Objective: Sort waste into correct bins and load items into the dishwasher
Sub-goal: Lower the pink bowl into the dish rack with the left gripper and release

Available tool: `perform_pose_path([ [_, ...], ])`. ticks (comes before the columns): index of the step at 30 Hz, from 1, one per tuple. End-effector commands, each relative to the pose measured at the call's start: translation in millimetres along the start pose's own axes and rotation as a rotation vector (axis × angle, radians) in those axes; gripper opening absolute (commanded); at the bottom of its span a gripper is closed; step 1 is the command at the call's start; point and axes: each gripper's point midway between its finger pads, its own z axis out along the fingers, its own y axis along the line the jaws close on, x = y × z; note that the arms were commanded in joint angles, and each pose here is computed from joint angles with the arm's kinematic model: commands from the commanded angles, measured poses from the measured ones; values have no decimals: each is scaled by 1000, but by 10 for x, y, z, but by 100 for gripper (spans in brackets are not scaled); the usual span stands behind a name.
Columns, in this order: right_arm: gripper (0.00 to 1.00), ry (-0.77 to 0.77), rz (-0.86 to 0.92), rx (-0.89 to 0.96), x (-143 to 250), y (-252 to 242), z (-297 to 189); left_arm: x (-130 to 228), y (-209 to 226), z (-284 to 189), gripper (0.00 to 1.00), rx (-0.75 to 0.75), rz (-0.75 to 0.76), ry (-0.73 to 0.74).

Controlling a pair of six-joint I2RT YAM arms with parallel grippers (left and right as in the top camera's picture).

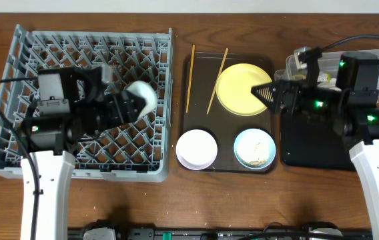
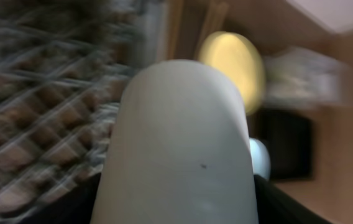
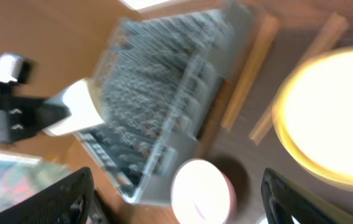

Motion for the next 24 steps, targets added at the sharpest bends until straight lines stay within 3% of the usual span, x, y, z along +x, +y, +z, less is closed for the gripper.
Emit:
perform_pose_path([
  [1,86,-5,-11,248,50,-344,-69,-27,507,-186,50,-293,-49,-60],
  [6,87,105,21,366,341,-478,33,174,830,-343,49,-492,-149,-27],
  [14,87,205,20,365,520,-467,340,324,976,-435,49,-591,-197,10],
  [18,87,248,31,364,594,-498,486,387,1152,-575,49,-719,-209,14],
  [24,87,276,37,366,634,-547,584,516,1162,-433,49,-677,-240,65],
])
